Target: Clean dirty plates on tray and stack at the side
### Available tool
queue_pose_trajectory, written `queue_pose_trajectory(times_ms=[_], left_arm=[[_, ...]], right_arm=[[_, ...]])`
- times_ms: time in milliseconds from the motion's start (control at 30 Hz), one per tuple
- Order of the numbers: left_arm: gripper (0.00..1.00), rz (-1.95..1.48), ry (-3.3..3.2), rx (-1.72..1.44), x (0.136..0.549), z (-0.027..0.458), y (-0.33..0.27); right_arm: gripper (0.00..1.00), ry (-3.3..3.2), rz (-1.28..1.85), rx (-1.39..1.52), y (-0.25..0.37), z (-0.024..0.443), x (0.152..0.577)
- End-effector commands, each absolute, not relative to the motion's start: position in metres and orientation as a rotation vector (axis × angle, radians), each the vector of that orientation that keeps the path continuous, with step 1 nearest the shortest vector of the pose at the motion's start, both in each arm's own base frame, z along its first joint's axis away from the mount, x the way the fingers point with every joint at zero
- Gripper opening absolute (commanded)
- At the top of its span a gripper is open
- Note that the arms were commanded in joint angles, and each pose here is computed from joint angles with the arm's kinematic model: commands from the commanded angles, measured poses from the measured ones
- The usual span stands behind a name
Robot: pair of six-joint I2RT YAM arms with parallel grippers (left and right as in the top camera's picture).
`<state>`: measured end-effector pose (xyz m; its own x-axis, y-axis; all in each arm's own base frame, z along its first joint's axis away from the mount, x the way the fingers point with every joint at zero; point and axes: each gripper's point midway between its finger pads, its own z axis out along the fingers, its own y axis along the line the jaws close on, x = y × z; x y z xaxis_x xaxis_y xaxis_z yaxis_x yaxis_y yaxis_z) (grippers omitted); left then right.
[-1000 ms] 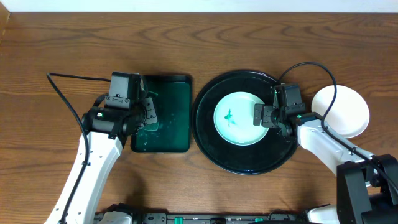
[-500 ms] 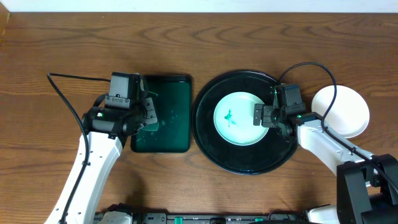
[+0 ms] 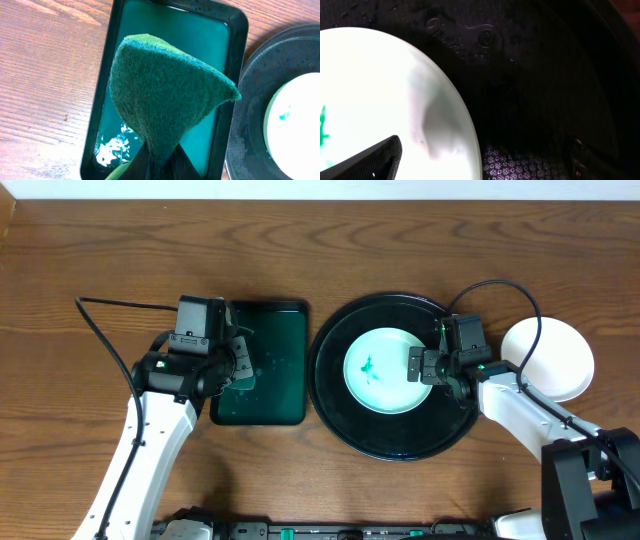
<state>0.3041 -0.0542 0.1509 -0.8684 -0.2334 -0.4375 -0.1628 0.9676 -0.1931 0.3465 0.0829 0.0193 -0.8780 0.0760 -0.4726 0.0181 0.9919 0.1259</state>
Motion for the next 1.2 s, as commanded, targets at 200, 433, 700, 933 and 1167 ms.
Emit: queue_pose_trajectory(times_ms=[200, 433, 700, 933, 1167], left_arm=[[0.07, -0.205, 2.64, -0.276, 0.307, 0.154, -0.055], [0.07, -0.191, 2.685, -0.282, 0.31, 0.14, -0.056], [0.08, -0.188, 2.779, -0.293, 0.31, 0.113, -0.059], [0.07, -0.217, 2.871, -0.297, 0.307, 0.088, -0.066], [0.07, -0.205, 2.906, -0.302, 0.304, 0.077, -0.065]], right_arm=[[0.99, 2.647, 0.159, 0.06, 0.085, 0.017, 0.345], [0.99, 2.647, 0.159, 0.06, 0.085, 0.017, 0.345], [0.99, 2.646, 0.159, 0.06, 0.085, 0.017, 0.345], [0.99, 2.619, 0.173, 0.059, 0.087, 0.02, 0.351], [0.64, 2.625, 0.176, 0.057, 0.087, 0.02, 0.349]])
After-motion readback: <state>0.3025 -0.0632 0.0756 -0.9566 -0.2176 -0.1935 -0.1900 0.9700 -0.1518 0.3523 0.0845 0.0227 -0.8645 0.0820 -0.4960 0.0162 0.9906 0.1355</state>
